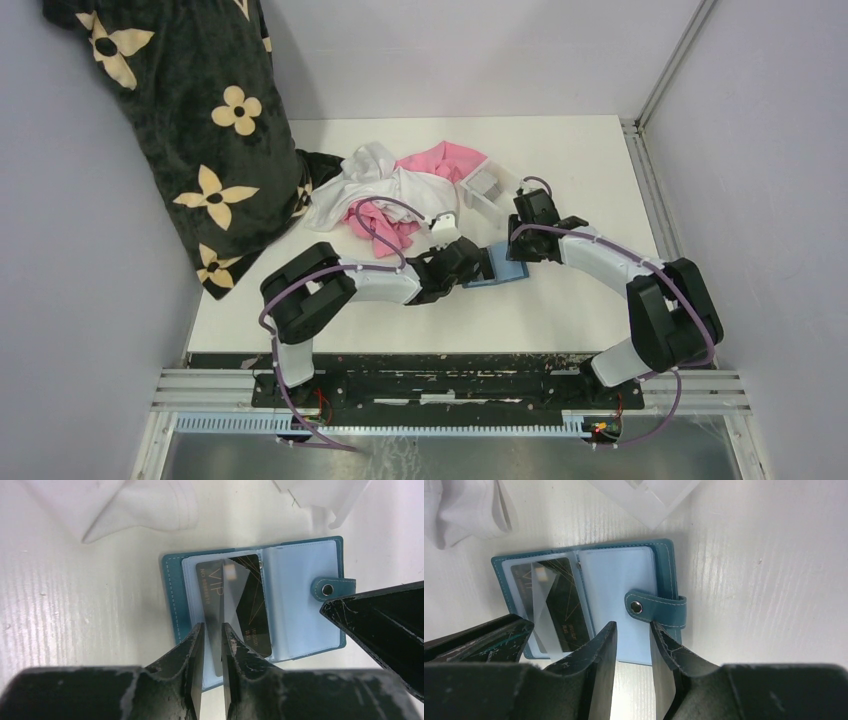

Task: Put the credit cards into the card holder
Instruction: Insert the credit card into the card holder.

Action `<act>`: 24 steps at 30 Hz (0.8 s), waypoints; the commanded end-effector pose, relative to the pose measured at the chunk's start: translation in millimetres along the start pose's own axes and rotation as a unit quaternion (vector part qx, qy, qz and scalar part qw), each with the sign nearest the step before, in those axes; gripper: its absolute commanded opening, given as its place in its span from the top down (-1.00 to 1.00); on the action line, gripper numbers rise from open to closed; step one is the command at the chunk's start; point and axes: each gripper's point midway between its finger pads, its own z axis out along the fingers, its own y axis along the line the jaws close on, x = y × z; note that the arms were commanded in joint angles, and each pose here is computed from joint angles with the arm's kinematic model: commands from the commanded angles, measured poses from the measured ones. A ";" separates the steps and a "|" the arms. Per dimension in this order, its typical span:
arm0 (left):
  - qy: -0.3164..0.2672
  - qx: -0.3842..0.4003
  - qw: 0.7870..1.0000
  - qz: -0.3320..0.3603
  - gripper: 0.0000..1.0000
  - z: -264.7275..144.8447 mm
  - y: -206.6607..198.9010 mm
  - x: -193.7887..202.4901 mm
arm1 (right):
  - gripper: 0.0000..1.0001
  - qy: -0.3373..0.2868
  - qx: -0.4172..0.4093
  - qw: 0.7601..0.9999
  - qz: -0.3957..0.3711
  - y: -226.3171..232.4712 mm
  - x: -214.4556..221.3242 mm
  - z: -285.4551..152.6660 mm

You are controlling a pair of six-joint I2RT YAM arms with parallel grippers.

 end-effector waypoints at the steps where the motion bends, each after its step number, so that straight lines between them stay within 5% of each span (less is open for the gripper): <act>1: -0.036 0.015 0.999 0.004 0.45 -17.0 -18.3 -35.6 | 0.27 -0.019 -0.014 1.000 -0.001 9.1 -18.7 -2.0; 24: -0.072 0.045 0.996 -0.013 0.38 -22.9 -56.3 -71.5 | 0.16 -0.046 -0.046 0.998 -0.019 21.7 -36.9 -25.5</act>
